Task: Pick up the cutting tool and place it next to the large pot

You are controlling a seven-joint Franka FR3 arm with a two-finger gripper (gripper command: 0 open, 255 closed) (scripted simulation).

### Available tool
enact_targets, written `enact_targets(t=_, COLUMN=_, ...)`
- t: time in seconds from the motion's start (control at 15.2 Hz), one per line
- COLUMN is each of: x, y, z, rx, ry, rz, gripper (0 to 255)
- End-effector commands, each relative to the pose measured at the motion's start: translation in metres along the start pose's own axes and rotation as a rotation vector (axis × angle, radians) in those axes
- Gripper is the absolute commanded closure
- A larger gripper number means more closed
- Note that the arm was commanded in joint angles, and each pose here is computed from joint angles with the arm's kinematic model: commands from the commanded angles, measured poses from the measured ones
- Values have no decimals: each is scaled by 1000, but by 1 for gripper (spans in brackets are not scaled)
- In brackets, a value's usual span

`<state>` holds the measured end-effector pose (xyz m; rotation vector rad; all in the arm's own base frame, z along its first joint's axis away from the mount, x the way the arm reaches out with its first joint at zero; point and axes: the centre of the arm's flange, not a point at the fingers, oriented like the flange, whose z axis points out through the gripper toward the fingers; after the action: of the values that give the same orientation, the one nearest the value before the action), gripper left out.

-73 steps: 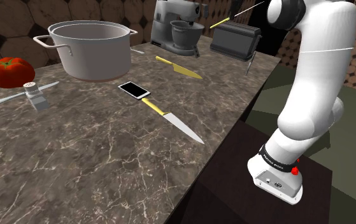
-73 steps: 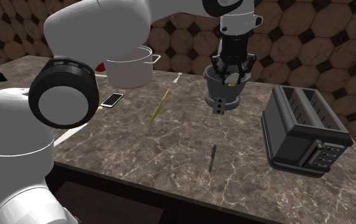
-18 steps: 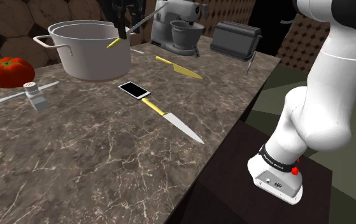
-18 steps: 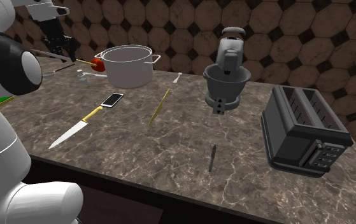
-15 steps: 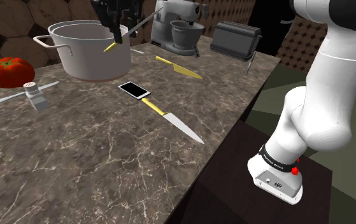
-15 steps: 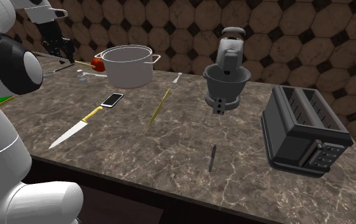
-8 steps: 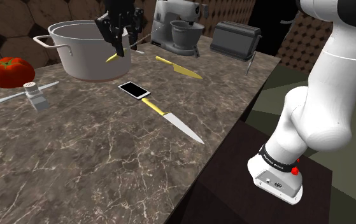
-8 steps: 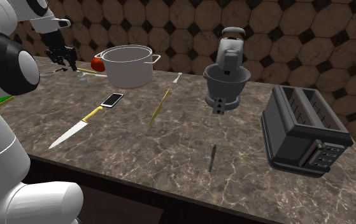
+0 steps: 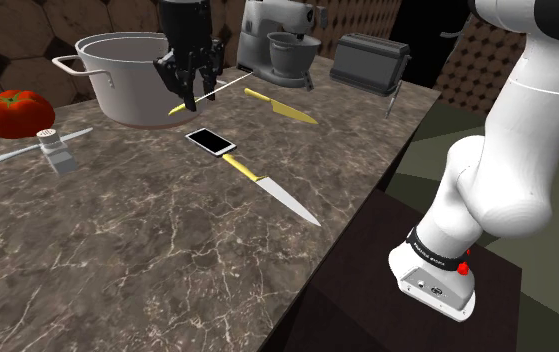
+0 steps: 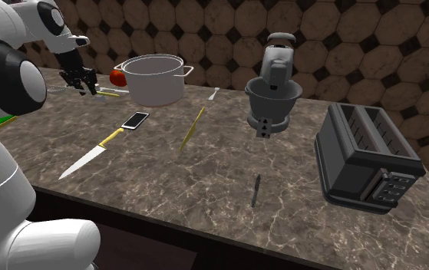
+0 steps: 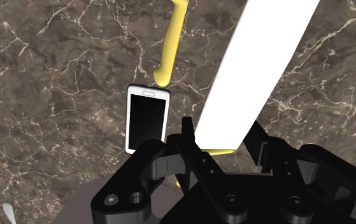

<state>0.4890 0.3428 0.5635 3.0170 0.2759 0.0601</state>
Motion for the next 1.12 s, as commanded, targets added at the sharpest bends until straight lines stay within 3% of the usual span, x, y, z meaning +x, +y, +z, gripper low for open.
enact_targets(t=0.0, x=-1, y=-1, z=10, rx=0, ry=1, rz=0, gripper=255)
enact_targets(t=1.06, x=-3, y=-11, z=94, rx=0, ry=1, rz=0, gripper=255)
